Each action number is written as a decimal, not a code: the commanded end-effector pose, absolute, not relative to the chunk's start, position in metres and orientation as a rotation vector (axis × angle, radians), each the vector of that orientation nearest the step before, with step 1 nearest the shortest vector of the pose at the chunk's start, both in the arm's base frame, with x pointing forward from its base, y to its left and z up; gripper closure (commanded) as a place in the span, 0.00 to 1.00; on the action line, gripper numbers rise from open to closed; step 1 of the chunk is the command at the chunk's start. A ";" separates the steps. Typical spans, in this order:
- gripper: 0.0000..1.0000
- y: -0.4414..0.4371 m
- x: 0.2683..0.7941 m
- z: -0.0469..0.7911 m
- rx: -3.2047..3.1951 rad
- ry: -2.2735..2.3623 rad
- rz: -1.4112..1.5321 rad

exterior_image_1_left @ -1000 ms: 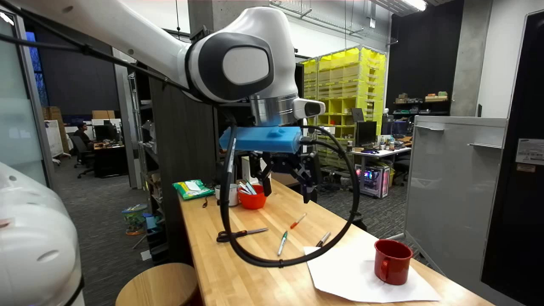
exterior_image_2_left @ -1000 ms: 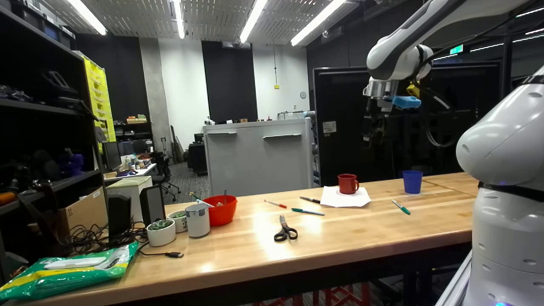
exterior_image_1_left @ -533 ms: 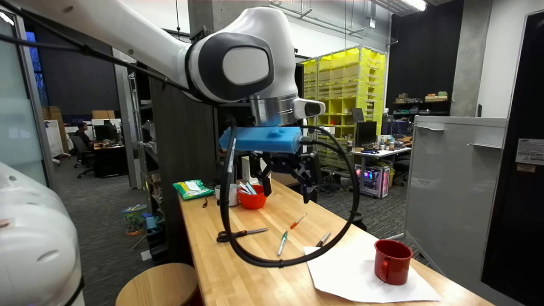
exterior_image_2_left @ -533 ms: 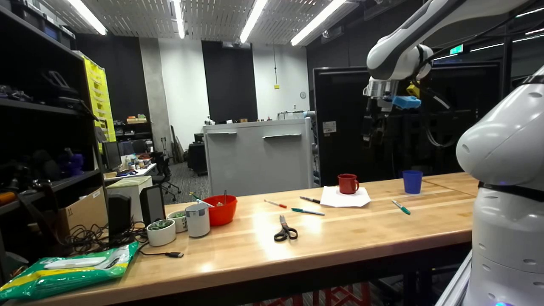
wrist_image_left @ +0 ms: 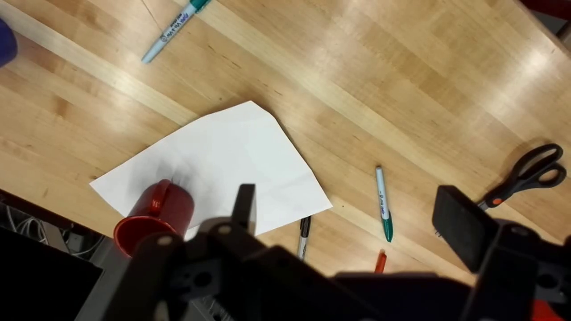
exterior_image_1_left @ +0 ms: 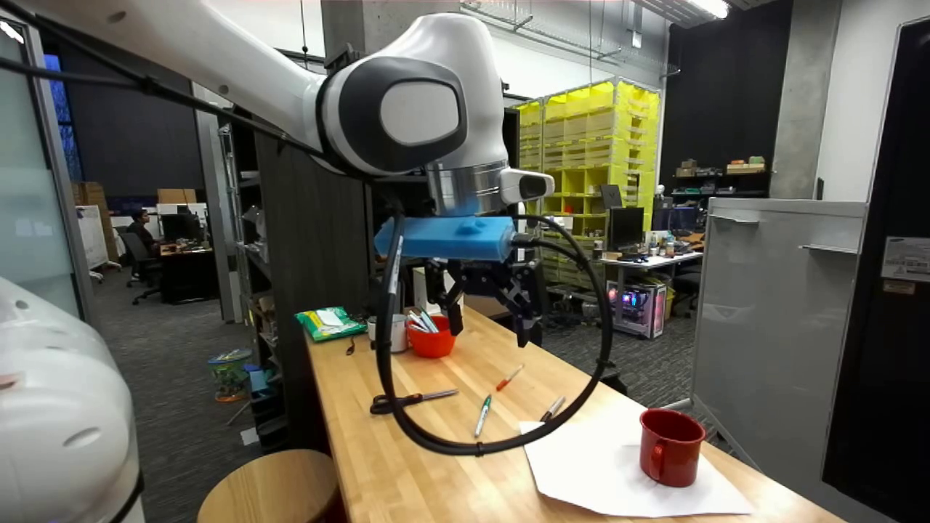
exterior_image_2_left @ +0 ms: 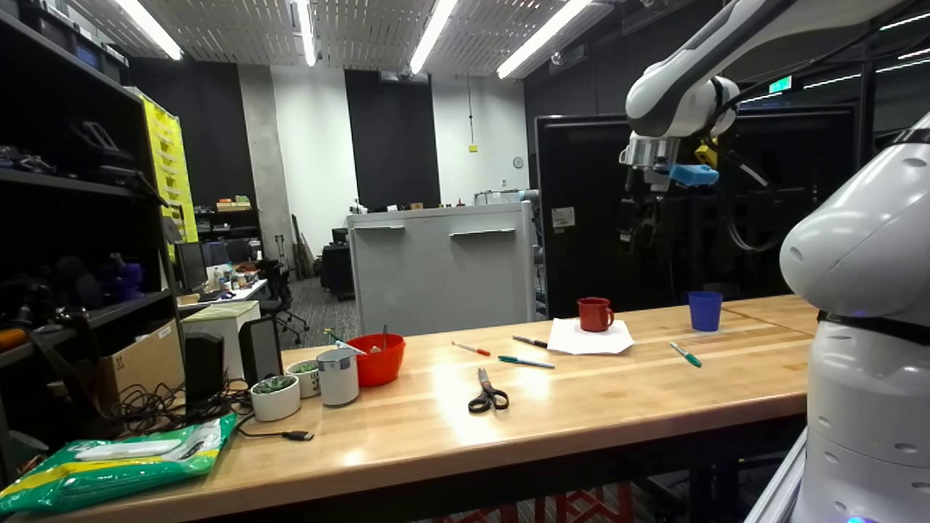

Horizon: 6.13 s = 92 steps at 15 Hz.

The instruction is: Open and close the black pair of scissors five times

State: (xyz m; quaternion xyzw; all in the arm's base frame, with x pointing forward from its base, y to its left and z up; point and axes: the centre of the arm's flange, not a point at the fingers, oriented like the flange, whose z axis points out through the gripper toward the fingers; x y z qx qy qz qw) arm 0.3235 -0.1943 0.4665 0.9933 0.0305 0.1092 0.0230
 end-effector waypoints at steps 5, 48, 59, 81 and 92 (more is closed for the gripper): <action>0.00 -0.136 0.360 0.438 3.067 0.086 0.248; 0.00 0.043 0.446 0.357 3.105 -0.229 0.020; 0.00 0.094 0.479 0.325 3.034 -0.486 -0.073; 0.00 0.109 0.520 0.275 2.957 -0.707 -0.129; 0.43 0.131 0.532 0.254 2.959 -0.638 -0.170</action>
